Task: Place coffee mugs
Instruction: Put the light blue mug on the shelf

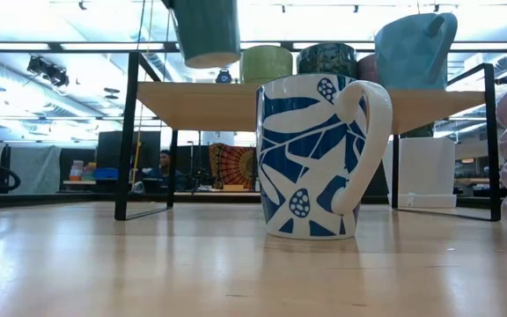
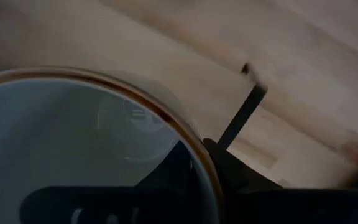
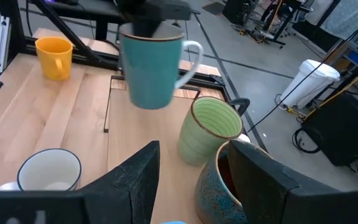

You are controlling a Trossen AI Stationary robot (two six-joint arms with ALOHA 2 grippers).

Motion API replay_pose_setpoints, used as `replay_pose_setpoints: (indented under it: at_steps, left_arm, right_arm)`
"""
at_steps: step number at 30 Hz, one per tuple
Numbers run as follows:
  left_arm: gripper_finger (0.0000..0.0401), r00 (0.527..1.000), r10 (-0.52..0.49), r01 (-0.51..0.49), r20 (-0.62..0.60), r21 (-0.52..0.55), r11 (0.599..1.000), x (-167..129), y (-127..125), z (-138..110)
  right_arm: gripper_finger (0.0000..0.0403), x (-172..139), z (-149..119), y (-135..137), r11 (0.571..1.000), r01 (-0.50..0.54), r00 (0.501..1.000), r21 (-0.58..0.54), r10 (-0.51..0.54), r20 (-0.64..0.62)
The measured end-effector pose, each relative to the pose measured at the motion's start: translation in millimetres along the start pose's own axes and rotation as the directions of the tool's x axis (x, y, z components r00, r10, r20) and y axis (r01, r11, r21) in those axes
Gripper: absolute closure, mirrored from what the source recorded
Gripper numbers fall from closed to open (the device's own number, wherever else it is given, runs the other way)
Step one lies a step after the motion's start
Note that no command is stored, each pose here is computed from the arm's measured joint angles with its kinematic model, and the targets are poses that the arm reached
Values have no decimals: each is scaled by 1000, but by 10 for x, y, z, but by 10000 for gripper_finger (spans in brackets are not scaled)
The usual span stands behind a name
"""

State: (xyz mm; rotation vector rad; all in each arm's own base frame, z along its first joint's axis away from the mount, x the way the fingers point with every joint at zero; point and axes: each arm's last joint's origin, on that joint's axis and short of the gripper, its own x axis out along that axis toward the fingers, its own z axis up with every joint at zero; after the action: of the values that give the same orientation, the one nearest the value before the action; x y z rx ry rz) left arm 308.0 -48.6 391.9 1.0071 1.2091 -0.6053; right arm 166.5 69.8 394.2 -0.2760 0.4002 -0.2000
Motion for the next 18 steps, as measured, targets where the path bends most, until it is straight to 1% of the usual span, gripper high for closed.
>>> replay_pose_setpoints:
  at_steps: [2, 7, 10, 13, 18]
  left_arm:
    - [370, 1000, -7, 7, -4, -5, 1000, 9, 55, -95]
    - [370, 999, -32, 34, 25, -55, 998, 33, 183, -313]
    - [370, 999, -32, 33, 18, -41, 999, 47, 232, -404]
    - [370, 999, -37, 39, 21, -66, 997, 61, 281, -499]
    - [370, 996, -92, 91, -3, -85, 992, 213, 315, -642]
  right_arm:
    - [206, 0, -1, 0, 1000, 0, 1000, -1, 0, -1]
    - [206, 0, -4, 0, 1000, 0, 1000, -5, 0, -4]
    - [206, 0, -8, 0, 1000, 0, 1000, -9, 0, -7]
    - [206, 0, -8, 0, 1000, 0, 1000, -14, 0, -7]
    - [206, 0, -8, 0, 1000, 0, 1000, -19, 0, -7]
